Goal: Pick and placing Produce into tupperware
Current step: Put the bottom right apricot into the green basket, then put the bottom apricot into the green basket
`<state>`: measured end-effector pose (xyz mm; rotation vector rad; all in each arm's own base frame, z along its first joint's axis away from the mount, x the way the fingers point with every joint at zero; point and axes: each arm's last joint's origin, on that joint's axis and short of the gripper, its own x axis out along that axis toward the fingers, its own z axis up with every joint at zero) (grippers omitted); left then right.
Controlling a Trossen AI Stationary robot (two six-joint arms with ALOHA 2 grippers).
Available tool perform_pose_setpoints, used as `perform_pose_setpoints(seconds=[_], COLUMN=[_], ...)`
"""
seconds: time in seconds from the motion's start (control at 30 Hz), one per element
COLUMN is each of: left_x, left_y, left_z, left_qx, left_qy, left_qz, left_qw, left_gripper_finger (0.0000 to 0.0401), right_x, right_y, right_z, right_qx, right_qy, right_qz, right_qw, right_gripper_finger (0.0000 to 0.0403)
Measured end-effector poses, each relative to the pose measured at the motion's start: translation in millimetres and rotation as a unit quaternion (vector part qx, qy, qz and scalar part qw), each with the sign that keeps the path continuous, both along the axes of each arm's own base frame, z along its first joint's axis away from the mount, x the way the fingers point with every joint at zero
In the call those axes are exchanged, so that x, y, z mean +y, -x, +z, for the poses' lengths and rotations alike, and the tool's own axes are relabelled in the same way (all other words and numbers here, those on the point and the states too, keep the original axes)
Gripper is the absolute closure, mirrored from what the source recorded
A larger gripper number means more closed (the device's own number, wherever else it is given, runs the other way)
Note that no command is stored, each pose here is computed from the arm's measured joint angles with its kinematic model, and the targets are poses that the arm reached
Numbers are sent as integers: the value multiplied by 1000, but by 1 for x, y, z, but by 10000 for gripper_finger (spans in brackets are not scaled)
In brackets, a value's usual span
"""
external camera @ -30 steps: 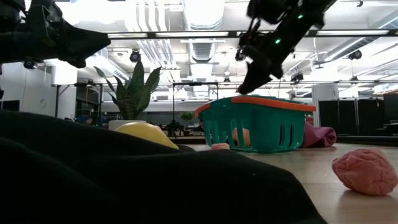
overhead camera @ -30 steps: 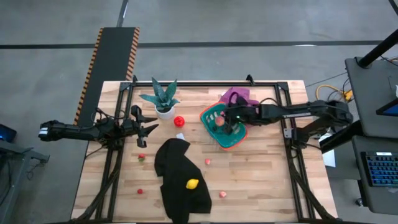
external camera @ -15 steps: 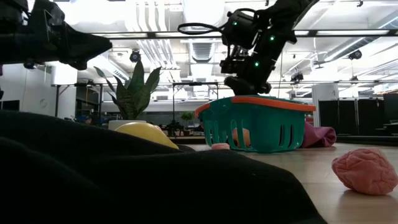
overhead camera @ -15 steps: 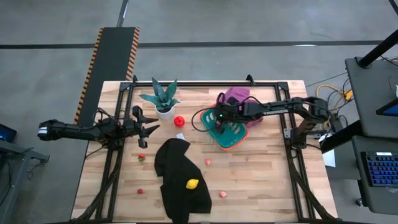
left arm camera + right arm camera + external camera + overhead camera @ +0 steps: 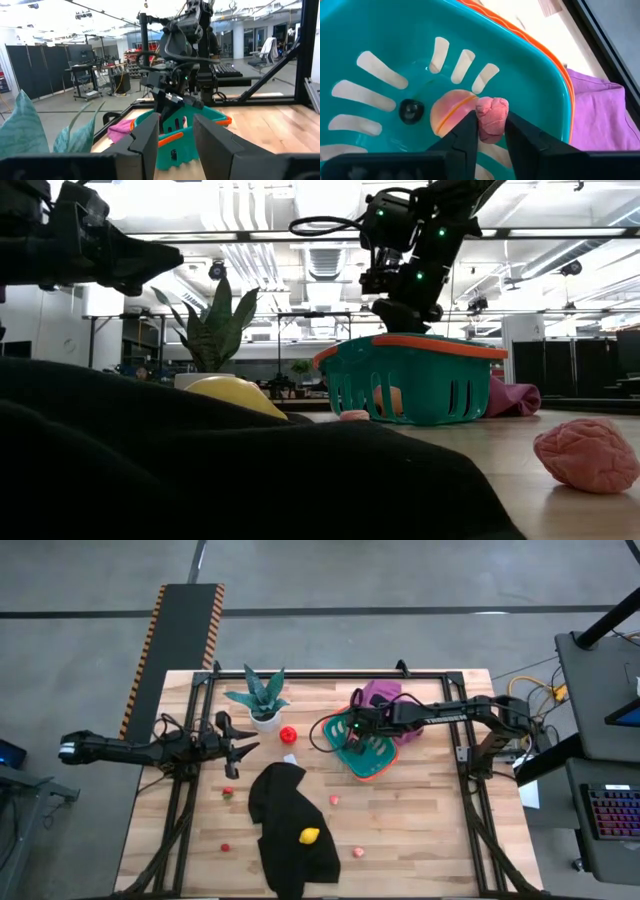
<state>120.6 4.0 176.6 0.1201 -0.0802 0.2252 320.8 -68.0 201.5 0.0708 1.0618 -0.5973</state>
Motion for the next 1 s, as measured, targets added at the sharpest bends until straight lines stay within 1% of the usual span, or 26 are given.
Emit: perform_pose_setpoints(seconds=[0.2,0.33,0.4,0.5,0.6,0.8,0.93,1.0], left_x=[0,0,0,0,0,0,0,0], left_y=[1,1,0,0,1,0,0,0], left_z=[2,2,1,1,1,1,1,1], left_qx=[-12,-11,-10,-9,-9,-5,-6,-6], left_qy=[11,11,11,11,11,12,12,12], left_qz=[-2,-3,-3,-3,-3,-3,-3,-3], left_qw=[1000,1000,1000,1000,1000,1000,1000,1000], left_gripper_finger=[293,293,293,293,293,293,293,293], right_x=[0,0,1,9,24,66,101,120], right_y=[0,1,-1,-2,1,20,33,39], right_z=[0,2,7,22,42,74,80,82], right_qx=[3,10,12,-6,-38,-99,-119,-124], right_qy=[0,-2,-3,-1,-5,-54,-98,-113], right_qz=[1,1,3,18,52,136,178,205], right_qw=[1000,1000,1000,1000,998,984,972,964], right_gripper_finger=[271,252,248,246,249,257,258,253])
